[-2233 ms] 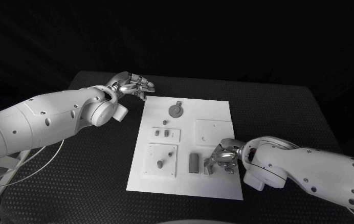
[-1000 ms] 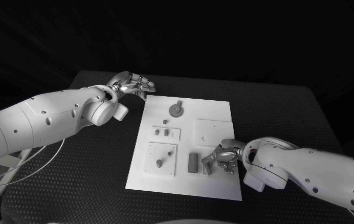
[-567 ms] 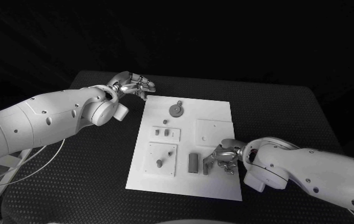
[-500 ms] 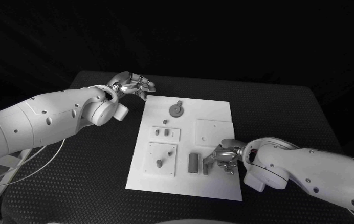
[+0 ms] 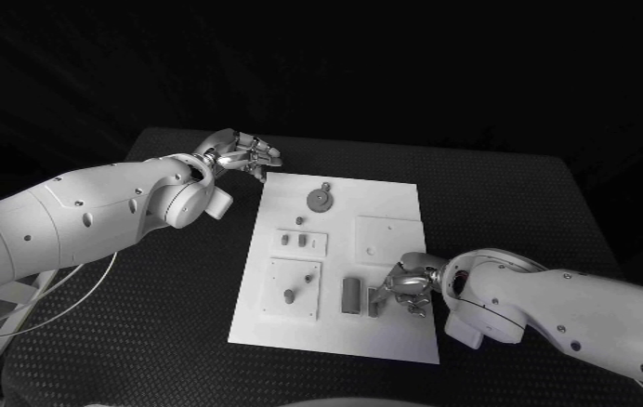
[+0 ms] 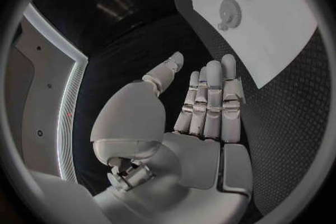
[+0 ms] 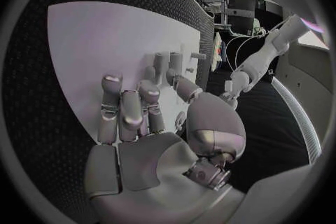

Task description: Assemble the parts on the task board

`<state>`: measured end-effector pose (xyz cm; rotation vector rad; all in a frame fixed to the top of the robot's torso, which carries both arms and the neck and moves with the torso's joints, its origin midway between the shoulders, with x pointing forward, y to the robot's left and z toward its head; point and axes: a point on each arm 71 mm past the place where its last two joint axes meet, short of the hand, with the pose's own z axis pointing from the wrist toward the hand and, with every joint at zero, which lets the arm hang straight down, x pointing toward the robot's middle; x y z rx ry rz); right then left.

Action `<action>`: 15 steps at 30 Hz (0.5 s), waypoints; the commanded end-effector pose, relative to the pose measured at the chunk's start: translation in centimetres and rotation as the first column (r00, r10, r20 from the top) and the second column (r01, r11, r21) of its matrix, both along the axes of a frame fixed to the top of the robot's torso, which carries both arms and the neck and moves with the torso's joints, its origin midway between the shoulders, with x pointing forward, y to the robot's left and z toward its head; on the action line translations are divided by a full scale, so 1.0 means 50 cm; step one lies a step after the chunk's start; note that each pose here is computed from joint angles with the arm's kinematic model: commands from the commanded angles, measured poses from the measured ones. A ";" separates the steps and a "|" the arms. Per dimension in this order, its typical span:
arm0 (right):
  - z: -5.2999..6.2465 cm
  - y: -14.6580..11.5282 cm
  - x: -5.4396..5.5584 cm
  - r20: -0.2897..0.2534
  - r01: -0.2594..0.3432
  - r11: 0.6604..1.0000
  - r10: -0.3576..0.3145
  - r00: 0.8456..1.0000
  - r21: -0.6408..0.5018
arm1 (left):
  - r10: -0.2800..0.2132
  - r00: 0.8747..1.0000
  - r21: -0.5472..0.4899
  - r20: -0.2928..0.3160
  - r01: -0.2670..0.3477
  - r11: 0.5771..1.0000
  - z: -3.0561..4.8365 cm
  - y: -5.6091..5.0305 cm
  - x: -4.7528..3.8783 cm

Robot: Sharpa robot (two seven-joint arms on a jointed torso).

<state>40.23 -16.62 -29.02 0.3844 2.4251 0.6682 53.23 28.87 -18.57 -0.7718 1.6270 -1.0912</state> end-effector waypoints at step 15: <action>0.006 0.008 -0.015 0.071 -0.226 0.970 0.232 0.970 -0.085 | -0.014 1.000 -0.007 0.002 0.014 1.000 0.001 -0.004 0.000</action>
